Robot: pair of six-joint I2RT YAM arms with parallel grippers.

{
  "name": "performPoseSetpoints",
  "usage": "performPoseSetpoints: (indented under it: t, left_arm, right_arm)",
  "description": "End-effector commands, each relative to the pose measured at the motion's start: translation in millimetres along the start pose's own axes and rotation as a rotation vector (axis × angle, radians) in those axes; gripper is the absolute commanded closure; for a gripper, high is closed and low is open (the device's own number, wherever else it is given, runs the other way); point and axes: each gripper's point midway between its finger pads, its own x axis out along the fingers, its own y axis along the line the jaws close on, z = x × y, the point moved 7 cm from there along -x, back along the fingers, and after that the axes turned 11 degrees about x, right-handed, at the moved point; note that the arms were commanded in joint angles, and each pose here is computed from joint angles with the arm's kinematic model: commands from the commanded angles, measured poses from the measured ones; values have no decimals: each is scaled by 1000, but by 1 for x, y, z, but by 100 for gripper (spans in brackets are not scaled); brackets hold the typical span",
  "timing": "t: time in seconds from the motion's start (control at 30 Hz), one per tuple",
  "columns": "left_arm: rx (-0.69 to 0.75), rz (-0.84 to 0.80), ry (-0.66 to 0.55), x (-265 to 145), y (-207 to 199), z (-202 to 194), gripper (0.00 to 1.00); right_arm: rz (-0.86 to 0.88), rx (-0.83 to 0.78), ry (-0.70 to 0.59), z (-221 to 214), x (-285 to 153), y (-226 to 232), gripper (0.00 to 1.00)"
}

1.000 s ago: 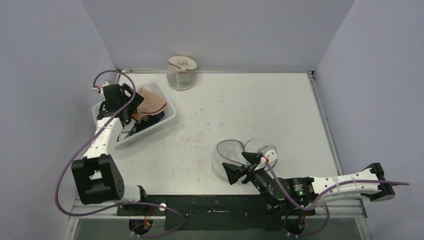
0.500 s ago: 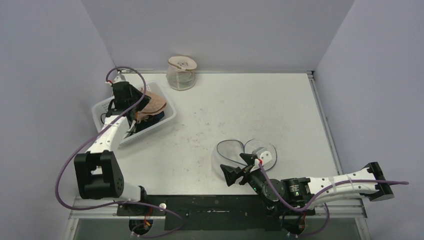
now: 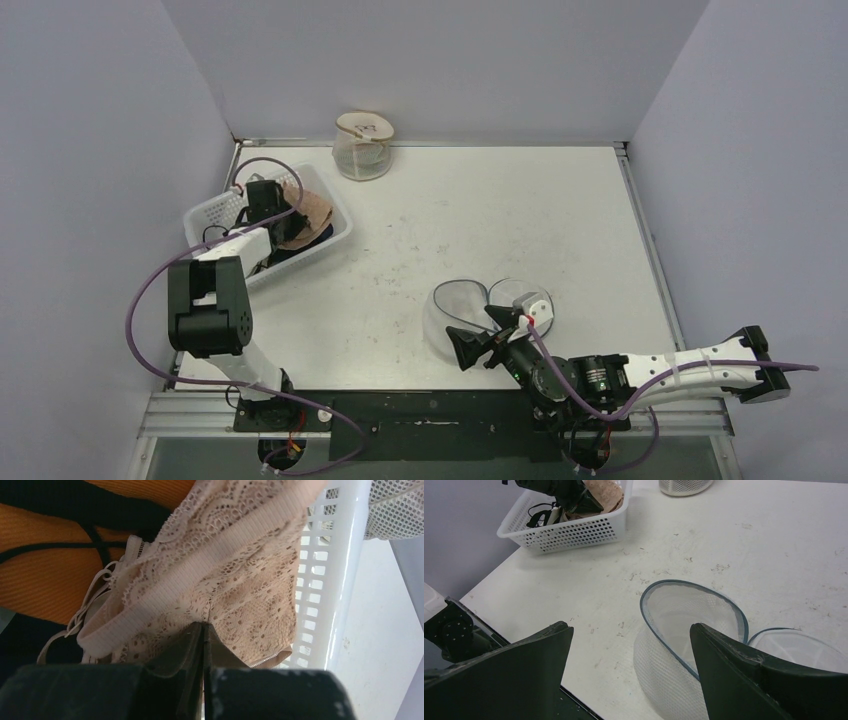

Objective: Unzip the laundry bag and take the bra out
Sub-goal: Place the bra in the bin.

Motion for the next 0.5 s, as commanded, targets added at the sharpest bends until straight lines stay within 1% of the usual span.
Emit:
performPoseSetpoints:
  t: [0.0,0.2,0.33,0.37,0.47]
  left_arm:
    - [-17,5,-57,10,5,8,100]
    - [-26,41,-68,8,10,11,100]
    - [-22,14,-143,-26,-7,26,100]
    - [-19,5,-154,-38,-12,29,97]
    - [13,-82,-217,-84,-41,32,65]
  right_arm:
    - [-27,19,-16,2,0,-4,9]
    - [-43,10,-14,-1,1,-6,9]
    - [-57,11,-26,3,1,-6,10]
    - [-64,17,-34,6,1,-5,10]
    - [-98,-3,-46,12,0,-8,10]
